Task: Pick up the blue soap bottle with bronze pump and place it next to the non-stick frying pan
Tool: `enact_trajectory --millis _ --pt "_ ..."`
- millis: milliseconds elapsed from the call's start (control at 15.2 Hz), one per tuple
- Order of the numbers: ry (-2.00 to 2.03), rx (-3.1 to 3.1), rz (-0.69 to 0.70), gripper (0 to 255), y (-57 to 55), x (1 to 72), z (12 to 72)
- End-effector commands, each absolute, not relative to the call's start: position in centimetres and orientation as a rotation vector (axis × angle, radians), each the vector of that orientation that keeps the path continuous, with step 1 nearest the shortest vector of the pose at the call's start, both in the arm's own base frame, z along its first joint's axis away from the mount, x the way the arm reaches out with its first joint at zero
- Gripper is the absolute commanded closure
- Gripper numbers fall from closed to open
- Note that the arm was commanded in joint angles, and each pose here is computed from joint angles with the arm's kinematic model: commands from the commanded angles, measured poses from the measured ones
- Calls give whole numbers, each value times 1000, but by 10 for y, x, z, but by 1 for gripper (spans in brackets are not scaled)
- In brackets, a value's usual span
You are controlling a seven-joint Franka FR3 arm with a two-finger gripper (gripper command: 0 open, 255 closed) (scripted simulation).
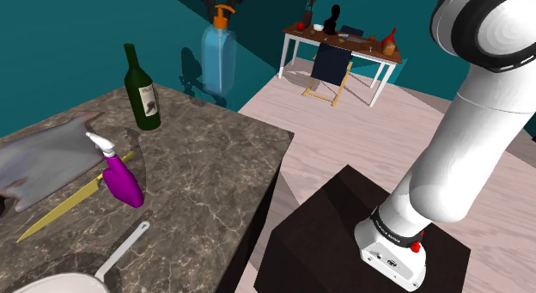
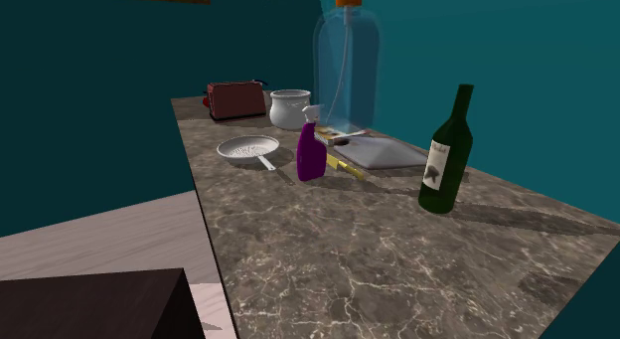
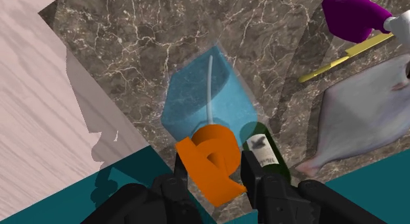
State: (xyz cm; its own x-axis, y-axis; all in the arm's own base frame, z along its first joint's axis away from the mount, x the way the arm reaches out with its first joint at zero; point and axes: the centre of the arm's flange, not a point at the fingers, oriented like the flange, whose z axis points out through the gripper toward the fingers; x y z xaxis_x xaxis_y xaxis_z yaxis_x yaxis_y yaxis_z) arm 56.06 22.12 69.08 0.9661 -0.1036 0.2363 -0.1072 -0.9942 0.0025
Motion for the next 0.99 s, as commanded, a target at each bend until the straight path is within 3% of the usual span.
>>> enact_trajectory --millis 0,924 --pt "-167 3100 371 255 221 560 702" --pt "-167 3100 371 255 330 463 717"
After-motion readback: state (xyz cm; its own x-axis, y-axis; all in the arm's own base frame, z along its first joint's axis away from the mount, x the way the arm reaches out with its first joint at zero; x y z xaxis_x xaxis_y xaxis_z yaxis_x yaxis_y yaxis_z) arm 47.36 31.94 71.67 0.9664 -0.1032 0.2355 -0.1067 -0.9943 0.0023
